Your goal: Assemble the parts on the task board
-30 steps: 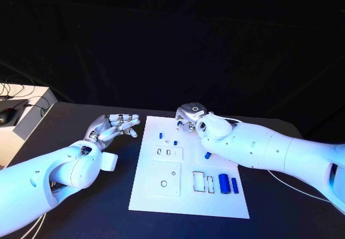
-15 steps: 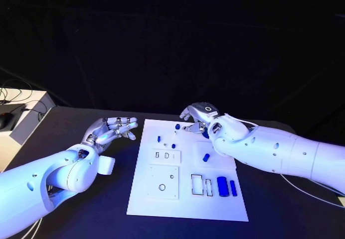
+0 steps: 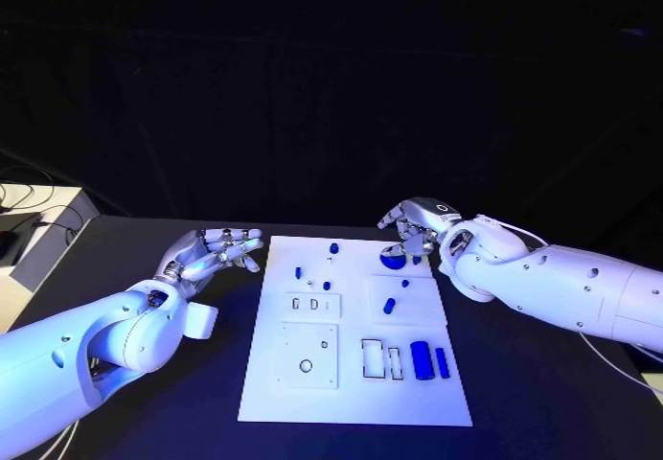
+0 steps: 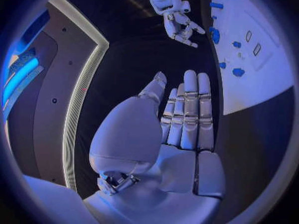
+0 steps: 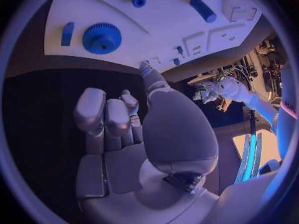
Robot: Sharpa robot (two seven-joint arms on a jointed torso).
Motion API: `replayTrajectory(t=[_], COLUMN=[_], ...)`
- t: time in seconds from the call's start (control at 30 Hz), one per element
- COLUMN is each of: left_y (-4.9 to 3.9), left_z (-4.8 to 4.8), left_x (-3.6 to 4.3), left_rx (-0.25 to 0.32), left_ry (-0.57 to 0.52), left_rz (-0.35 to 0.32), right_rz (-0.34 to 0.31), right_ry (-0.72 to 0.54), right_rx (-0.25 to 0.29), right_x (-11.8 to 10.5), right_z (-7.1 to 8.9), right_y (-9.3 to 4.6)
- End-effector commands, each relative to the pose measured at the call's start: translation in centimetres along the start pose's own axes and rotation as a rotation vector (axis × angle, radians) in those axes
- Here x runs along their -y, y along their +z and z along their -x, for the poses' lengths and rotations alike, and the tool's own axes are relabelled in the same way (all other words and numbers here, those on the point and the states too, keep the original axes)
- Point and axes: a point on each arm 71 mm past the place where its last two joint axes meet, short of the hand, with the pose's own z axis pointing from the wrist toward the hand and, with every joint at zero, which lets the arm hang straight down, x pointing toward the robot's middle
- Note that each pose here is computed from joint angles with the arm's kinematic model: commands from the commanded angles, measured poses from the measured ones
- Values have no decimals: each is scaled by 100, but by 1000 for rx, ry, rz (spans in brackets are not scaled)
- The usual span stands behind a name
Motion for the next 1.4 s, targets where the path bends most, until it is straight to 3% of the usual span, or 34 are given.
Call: replayTrajectory(t=[0.03,0.2,0.57,1.4], left_y=[0,-7,-10,-14], left_z=[-41,-42,-31,17], left_x=[2,-15,-26,-39], left_rx=[-39,-42,-38,-20], left_ry=[-5,2,13,27], left_rz=[-18,-14,-11,0], right_rz=[-26,-72,-127,-146], right_ry=[10,-1,-14,-22], right_rx=[-113,-154,-174,-256], right_x=[75,190,309,335], right_z=[-63,-91,-140,-281], right_y=[-8,7,67,95])
